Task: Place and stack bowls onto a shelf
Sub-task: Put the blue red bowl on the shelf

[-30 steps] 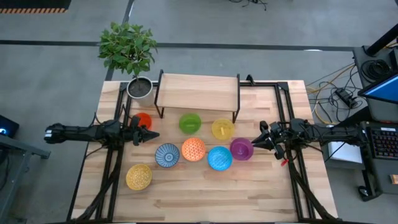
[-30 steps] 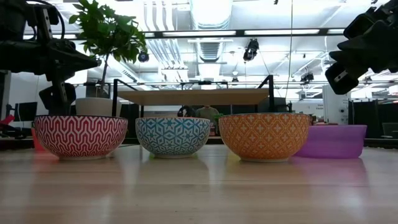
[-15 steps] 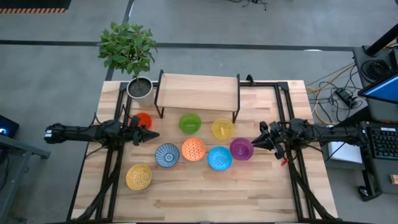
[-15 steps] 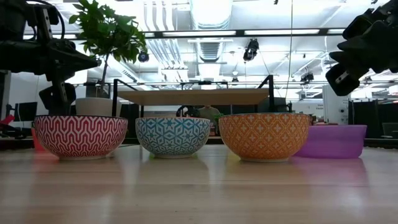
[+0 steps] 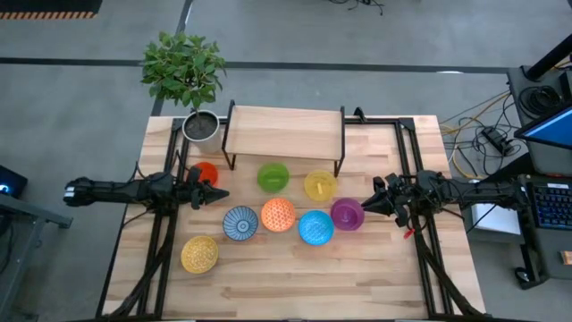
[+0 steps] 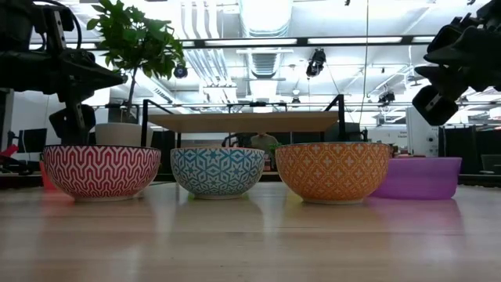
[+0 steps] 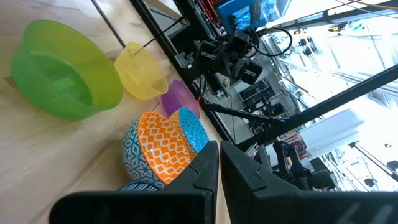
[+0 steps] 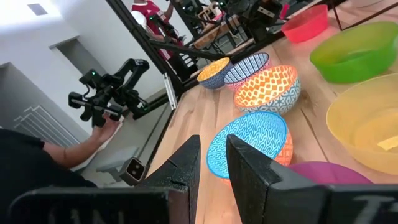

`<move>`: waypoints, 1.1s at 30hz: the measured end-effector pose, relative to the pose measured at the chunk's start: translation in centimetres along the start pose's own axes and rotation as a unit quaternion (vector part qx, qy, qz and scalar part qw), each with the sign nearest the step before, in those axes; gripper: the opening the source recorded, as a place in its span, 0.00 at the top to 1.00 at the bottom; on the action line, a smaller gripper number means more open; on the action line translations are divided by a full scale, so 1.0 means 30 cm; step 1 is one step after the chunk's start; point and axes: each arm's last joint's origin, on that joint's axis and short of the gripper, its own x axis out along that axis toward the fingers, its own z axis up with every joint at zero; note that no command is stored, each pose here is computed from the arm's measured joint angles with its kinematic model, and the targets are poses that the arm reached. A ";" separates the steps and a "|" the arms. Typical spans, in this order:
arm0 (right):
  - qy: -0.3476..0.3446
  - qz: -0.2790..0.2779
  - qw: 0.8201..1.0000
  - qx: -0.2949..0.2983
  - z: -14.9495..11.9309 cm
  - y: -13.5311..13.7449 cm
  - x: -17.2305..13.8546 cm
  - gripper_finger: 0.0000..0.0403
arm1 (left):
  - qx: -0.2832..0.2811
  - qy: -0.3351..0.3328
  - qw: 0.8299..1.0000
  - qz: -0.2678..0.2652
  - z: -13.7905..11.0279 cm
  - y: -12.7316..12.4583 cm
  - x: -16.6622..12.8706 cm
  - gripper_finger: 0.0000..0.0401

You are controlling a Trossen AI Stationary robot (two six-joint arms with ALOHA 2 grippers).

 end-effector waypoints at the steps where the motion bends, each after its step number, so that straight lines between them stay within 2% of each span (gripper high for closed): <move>1: -0.001 0.001 1.000 -0.001 0.001 0.000 0.000 0.83 | 0.000 0.000 1.000 0.000 0.000 0.000 0.000 1.00; 3: -0.004 0.002 1.000 0.017 0.002 0.001 0.000 0.83 | -0.001 0.000 1.000 0.000 0.000 0.000 0.000 1.00; 5: -0.016 0.007 0.996 0.090 0.010 0.005 0.000 0.83 | -0.001 0.000 1.000 -0.001 0.000 0.000 0.000 1.00; 9: -0.067 -0.003 0.970 0.234 0.029 0.007 -0.002 0.83 | -0.010 -0.001 1.000 -0.002 0.000 -0.001 0.000 1.00; 13: -0.077 -0.005 0.950 0.304 0.030 0.005 -0.002 0.83 | -0.054 -0.007 0.998 -0.012 0.004 -0.006 0.000 1.00; 16: -0.077 -0.006 0.951 0.300 0.030 0.005 -0.002 0.83 | -0.066 -0.008 0.998 -0.015 0.005 -0.008 0.000 1.00; 24: -0.078 -0.014 0.970 0.231 0.031 0.005 -0.002 0.83 | -0.065 -0.010 0.998 -0.017 0.006 -0.009 0.000 1.00; 27: -0.111 -0.052 0.977 0.173 0.036 -0.003 -0.003 0.83 | -0.064 -0.055 0.996 0.006 0.015 -0.005 0.000 1.00; 29: -0.145 -0.091 0.974 0.148 0.042 -0.010 -0.006 0.83 | -0.060 -0.078 0.995 0.017 0.020 -0.003 -0.001 1.00; 31: -0.176 -0.124 0.967 0.133 0.049 -0.015 -0.010 0.83 | -0.036 -0.090 0.995 0.004 0.027 -0.014 -0.002 1.00; 33: -0.191 -0.133 0.965 0.116 0.055 -0.014 -0.012 0.83 | -0.008 -0.109 0.994 -0.026 0.039 -0.035 -0.005 1.00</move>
